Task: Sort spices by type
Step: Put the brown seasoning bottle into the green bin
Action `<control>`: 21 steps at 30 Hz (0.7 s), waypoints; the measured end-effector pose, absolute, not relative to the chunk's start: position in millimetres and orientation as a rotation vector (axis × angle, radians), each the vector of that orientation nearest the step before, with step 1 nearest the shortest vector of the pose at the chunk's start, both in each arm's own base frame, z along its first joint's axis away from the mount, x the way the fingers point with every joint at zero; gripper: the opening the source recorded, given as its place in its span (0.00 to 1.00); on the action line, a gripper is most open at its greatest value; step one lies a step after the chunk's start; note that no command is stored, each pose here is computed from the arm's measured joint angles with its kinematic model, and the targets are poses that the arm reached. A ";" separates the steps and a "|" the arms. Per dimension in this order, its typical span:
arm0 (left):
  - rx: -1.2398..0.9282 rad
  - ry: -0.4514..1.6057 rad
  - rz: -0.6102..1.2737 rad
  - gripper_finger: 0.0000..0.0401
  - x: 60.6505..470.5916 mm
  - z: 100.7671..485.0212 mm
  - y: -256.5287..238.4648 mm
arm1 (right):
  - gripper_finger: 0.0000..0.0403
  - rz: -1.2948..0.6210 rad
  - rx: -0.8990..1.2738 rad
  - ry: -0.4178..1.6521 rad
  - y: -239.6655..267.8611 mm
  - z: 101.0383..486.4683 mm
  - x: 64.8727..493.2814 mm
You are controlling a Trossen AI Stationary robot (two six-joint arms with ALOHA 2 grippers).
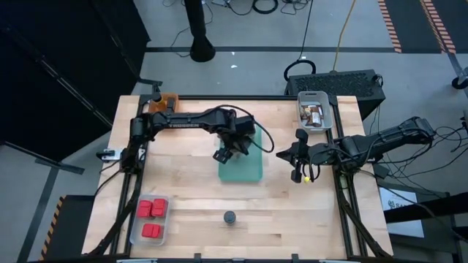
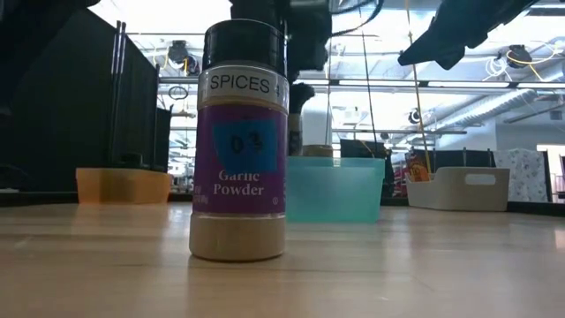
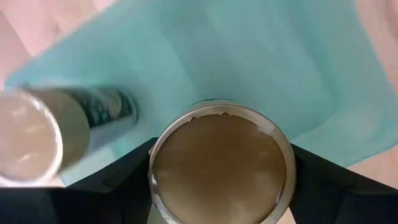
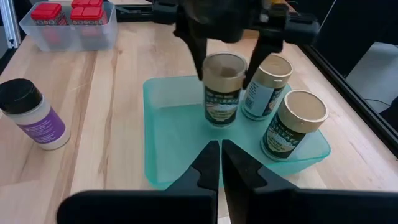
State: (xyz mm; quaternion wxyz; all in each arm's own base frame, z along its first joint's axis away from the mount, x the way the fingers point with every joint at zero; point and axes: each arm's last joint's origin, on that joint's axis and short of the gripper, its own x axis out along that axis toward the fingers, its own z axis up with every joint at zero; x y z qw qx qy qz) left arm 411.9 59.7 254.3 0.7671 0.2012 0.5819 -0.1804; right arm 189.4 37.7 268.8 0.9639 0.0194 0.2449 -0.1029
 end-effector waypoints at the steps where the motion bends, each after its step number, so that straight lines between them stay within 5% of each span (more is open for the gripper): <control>1: 0.431 1.274 -0.390 0.70 410.7 253.4 61.8 | 0.00 -0.209 0.039 0.496 37.7 268.8 189.4; 21: 0.364 1.299 -0.385 0.70 405.1 229.5 73.8 | 0.00 -0.209 0.038 0.497 37.8 268.5 189.8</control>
